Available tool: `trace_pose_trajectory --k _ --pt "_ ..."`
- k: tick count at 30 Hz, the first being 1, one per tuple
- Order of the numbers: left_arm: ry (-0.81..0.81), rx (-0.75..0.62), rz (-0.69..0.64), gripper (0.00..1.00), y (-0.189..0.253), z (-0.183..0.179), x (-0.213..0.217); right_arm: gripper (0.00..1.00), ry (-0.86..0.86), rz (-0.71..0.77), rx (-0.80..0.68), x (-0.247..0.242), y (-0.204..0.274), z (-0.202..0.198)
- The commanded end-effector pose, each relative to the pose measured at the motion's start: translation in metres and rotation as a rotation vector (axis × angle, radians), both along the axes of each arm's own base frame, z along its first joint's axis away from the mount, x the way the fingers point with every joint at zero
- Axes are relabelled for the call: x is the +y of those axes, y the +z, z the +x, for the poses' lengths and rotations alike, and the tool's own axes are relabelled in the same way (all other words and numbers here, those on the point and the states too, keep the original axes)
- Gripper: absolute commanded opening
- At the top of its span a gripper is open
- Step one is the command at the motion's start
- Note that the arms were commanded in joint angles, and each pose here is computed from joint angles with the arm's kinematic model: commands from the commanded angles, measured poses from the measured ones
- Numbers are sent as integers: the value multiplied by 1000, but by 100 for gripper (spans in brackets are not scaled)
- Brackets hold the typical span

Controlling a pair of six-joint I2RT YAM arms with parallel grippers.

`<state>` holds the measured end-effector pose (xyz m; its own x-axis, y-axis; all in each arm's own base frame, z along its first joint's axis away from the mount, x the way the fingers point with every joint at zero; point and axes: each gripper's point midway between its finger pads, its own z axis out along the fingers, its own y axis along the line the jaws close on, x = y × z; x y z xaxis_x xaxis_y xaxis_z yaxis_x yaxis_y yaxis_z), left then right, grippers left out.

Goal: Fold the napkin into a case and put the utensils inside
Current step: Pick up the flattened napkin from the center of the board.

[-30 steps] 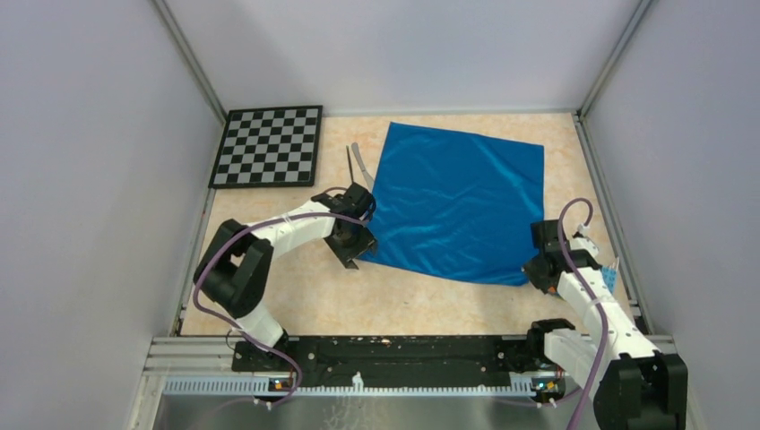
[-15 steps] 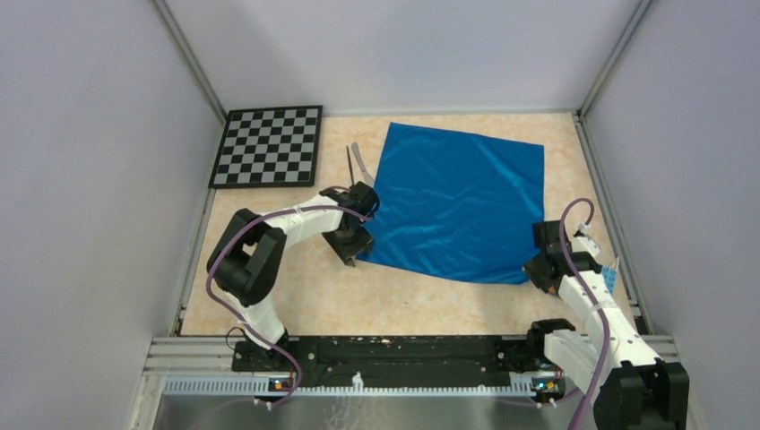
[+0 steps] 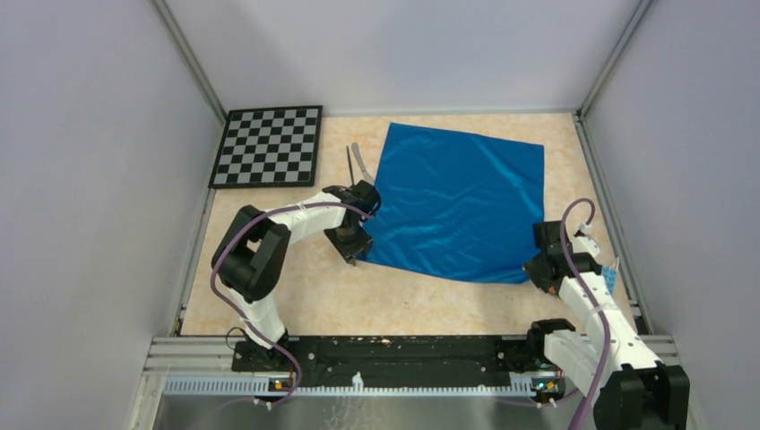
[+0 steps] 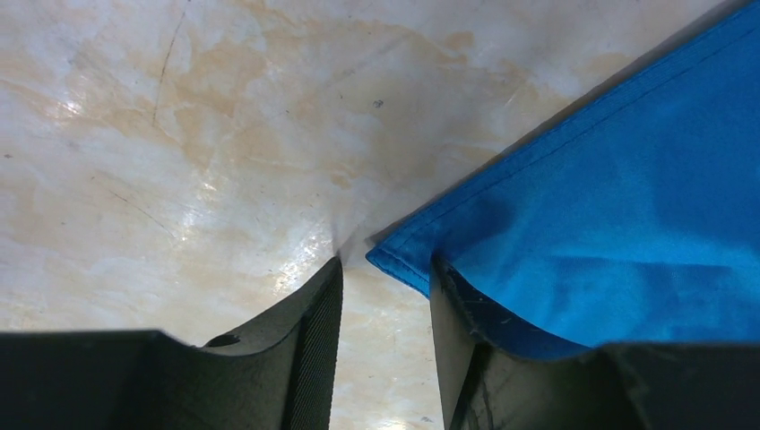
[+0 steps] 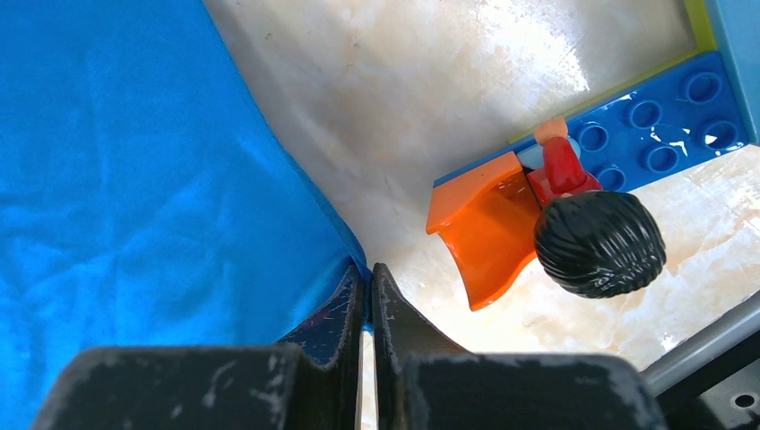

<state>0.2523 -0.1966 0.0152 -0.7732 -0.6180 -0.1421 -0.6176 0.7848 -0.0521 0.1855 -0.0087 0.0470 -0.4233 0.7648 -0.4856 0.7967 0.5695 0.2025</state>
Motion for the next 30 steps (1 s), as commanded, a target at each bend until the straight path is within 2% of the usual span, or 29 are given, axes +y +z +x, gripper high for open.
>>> trace_pose_trajectory --k 1,4,7,14,18,21,25,27,30 --pt "8 50 93 43 -33 -8 13 0 -9 -27 -33 -5 4 3" --pt "-2 51 117 39 -38 -7 17 0 -12 -29 -35 -5 6 3" --pt "-14 51 134 22 -42 -5 19 0 -16 -28 -45 -5 9 4" --pt "-65 17 123 0 -44 5 14 0 -21 -27 -65 -6 15 5" --pt "-168 -87 18 0 -22 21 -7 0 19 -16 -99 -1 27 11" --pt "-317 -225 -114 0 16 33 -32 0 46 -38 -150 -3 56 15" --pt "-471 -486 -337 0 96 39 -66 0 147 -42 -317 3 117 19" --pt "-570 -649 -450 0 154 34 -77 0 266 -25 -471 17 161 21" --pt "-687 -886 -517 0 241 23 -79 0 439 -23 -751 38 237 2"
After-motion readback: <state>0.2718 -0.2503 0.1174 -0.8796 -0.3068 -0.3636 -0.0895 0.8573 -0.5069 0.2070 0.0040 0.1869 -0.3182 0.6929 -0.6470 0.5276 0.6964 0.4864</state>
